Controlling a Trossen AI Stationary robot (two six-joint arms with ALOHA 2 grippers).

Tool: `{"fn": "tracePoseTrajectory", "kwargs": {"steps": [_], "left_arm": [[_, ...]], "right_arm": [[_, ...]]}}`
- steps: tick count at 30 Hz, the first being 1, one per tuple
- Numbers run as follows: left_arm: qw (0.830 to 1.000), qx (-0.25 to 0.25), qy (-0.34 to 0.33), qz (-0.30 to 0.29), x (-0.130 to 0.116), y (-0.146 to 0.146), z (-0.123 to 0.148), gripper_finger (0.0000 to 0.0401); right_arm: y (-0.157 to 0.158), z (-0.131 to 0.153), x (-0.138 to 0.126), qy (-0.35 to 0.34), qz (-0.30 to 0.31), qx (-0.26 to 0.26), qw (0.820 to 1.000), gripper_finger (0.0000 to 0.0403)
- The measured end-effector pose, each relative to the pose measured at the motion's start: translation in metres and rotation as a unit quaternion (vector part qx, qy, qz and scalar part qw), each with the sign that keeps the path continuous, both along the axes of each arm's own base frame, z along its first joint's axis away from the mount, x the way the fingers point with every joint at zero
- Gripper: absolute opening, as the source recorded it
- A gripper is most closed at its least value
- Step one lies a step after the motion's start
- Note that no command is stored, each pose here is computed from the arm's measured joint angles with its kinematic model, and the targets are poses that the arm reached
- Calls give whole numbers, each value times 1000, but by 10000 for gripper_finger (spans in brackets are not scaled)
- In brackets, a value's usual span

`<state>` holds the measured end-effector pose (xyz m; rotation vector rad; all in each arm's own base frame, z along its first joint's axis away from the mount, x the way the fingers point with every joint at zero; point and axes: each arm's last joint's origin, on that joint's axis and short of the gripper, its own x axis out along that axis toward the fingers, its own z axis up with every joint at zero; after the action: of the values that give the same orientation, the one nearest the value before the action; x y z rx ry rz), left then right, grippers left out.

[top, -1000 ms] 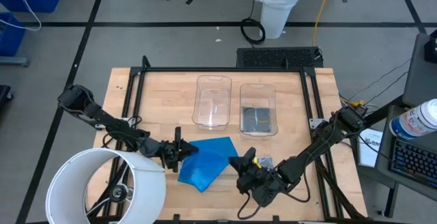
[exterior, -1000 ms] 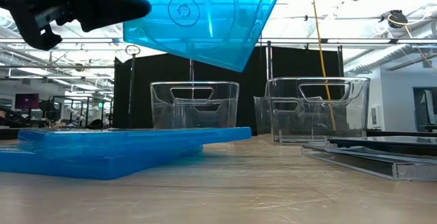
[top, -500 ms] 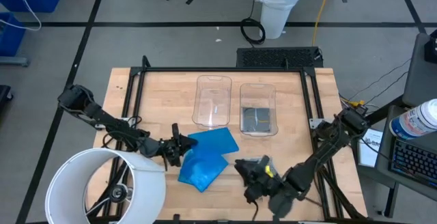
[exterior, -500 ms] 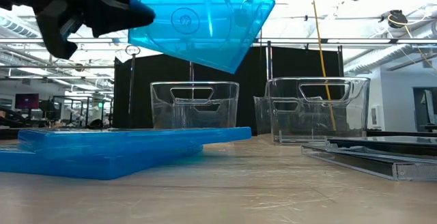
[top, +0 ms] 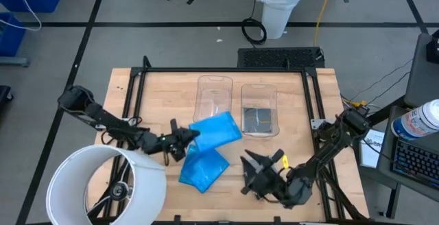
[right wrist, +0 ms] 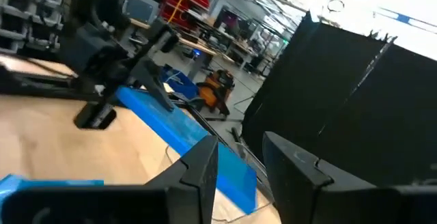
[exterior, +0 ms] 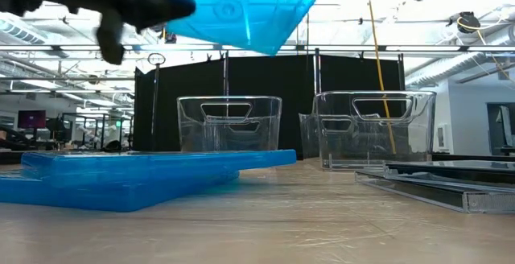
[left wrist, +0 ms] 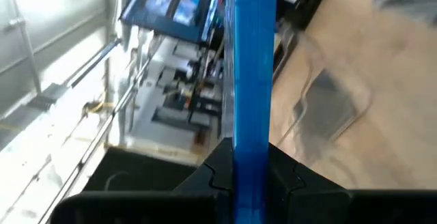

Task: Pick & place jewel cases by type
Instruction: Put the blue CD case into the left transparent bin

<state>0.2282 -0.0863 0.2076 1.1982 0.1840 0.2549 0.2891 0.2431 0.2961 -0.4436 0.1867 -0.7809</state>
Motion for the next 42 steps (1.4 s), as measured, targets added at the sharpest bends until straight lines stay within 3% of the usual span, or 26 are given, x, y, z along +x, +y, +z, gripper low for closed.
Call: {"fn": "tracePoseTrajectory", "kwargs": {"steps": [9,15,22,27,29,31,32,33,36,40,42], "left_arm": [[998,17,35,44,11,35,-6,44],[991,92,53,76,15,56,-4,45],[983,139,14,123,16,72,10,44],[983,110,-4,144,16,78,12,34],[985,93,-9,148,16,78,11,35],[985,86,-10,152,16,78,11,40],[985,85,-9,153,16,78,11,42],[984,86,-9,153,15,78,11,42],[984,86,-7,156,15,75,10,39],[984,87,-2,157,15,73,10,35],[983,92,2,159,15,73,9,38]], "right_arm": [[-12,0,10,-17,-19,16,1000,105],[-31,3,22,-48,-49,42,997,105],[-76,41,18,-85,-85,64,991,104],[-115,59,-2,-170,-27,106,979,78],[-129,51,-6,-173,37,145,974,58],[-152,34,-5,-143,135,274,942,38],[-165,24,-1,-121,158,348,916,29],[-177,13,3,-106,160,390,901,22],[-194,-20,9,-116,160,440,876,12],[-218,-30,3,-178,214,502,819,14],[-234,-42,-5,-189,197,520,810,18]]}}
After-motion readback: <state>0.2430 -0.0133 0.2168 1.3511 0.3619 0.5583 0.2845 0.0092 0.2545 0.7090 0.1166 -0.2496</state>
